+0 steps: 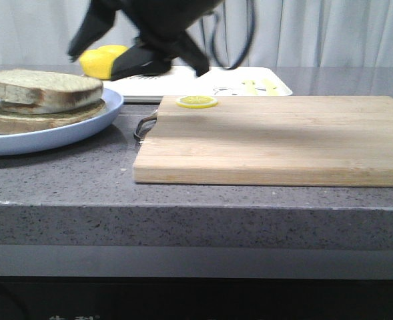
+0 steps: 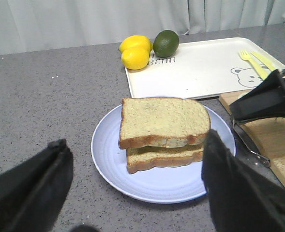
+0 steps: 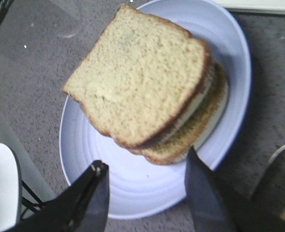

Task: Place bread and move sandwich to tray
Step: 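Withdraw the right gripper away from the sandwich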

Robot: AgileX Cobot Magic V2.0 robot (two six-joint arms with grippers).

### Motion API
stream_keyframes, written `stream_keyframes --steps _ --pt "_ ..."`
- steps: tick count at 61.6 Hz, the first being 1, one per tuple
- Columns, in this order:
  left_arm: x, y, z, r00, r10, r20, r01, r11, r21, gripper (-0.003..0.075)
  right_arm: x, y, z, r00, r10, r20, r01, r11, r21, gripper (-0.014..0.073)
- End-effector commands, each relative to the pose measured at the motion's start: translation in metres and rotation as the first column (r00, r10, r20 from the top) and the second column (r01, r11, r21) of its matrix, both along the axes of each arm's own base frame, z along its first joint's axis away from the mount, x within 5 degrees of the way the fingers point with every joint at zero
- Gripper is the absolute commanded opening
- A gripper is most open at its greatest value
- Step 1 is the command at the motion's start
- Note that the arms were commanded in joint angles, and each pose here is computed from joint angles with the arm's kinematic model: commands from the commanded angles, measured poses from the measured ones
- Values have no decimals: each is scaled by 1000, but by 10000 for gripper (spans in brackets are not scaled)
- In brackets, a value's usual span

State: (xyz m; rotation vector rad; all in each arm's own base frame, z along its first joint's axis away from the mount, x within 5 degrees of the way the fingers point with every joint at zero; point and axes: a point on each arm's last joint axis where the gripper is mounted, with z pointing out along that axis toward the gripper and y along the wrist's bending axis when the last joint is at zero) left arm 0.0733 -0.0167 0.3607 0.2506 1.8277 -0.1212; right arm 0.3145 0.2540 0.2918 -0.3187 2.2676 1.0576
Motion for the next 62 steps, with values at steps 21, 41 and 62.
stream_keyframes --steps 21,41,62 --pt "2 -1 15 996 -3 93 5 1000 -21 544 -88 -102 118 944 173 279 -77 943 -324 383" --pt "2 -1 15 996 -3 94 5 1000 -22 544 -169 -169 156 911 36 410 157 890 -428 383" --pt "2 -1 15 995 -2 100 5 1000 -23 544 -233 -203 131 839 -15 544 224 920 -321 383"
